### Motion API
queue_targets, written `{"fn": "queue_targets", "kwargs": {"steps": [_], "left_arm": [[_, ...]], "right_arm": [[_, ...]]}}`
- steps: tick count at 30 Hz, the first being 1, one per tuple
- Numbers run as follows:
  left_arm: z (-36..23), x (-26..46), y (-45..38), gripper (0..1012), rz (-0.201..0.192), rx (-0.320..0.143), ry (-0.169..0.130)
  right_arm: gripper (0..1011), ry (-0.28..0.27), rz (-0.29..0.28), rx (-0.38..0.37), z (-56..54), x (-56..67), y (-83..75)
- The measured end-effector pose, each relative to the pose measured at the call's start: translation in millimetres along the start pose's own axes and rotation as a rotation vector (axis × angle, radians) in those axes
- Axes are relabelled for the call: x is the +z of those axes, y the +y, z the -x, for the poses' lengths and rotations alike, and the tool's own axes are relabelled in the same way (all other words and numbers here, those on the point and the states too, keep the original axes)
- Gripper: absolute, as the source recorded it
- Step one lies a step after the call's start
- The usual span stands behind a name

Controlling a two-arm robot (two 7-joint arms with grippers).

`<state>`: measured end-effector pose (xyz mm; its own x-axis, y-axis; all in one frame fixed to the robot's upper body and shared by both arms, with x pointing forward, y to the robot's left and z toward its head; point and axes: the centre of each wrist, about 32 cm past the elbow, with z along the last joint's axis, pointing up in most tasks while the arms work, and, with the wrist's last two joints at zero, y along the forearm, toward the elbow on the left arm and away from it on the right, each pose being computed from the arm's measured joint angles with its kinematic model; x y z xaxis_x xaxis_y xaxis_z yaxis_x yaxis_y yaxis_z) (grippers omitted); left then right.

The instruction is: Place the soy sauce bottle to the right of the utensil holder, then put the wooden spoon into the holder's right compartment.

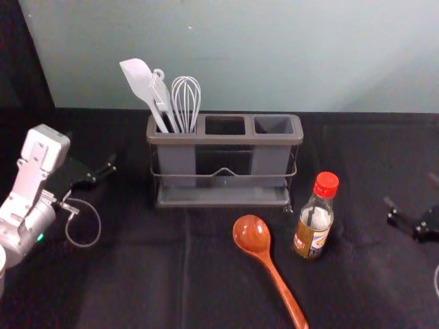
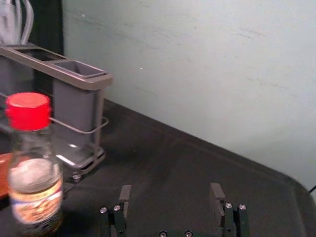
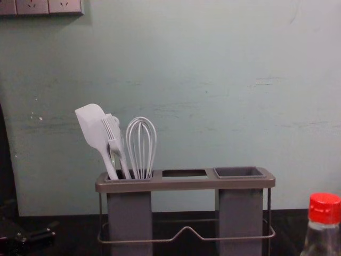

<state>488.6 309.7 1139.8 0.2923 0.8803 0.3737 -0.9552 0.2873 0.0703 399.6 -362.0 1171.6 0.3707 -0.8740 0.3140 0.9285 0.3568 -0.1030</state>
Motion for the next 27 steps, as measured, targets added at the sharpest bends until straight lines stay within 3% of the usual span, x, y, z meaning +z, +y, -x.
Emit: {"fn": "queue_targets", "kwargs": {"steps": [7,15,22,27], "left_arm": [[0.0,0.0,0.0,1005,0.000,0.000,0.000],[0.0,0.0,0.0,1005,0.000,0.000,0.000],[0.0,0.0,0.0,1005,0.000,0.000,0.000],[0.0,0.0,0.0,1005,0.000,0.000,0.000]], "right_arm": [[1002,0.086,0.000,0.082,-4.5,4.4,-17.4],[1003,0.192,-0.045,0.214,-0.3,12.2,-26.6],[1002,0.237,-0.082,0.294,9.8,16.9,-23.2],[1002,0.249,-0.108,0.337,19.0,21.4,-11.6]]}}
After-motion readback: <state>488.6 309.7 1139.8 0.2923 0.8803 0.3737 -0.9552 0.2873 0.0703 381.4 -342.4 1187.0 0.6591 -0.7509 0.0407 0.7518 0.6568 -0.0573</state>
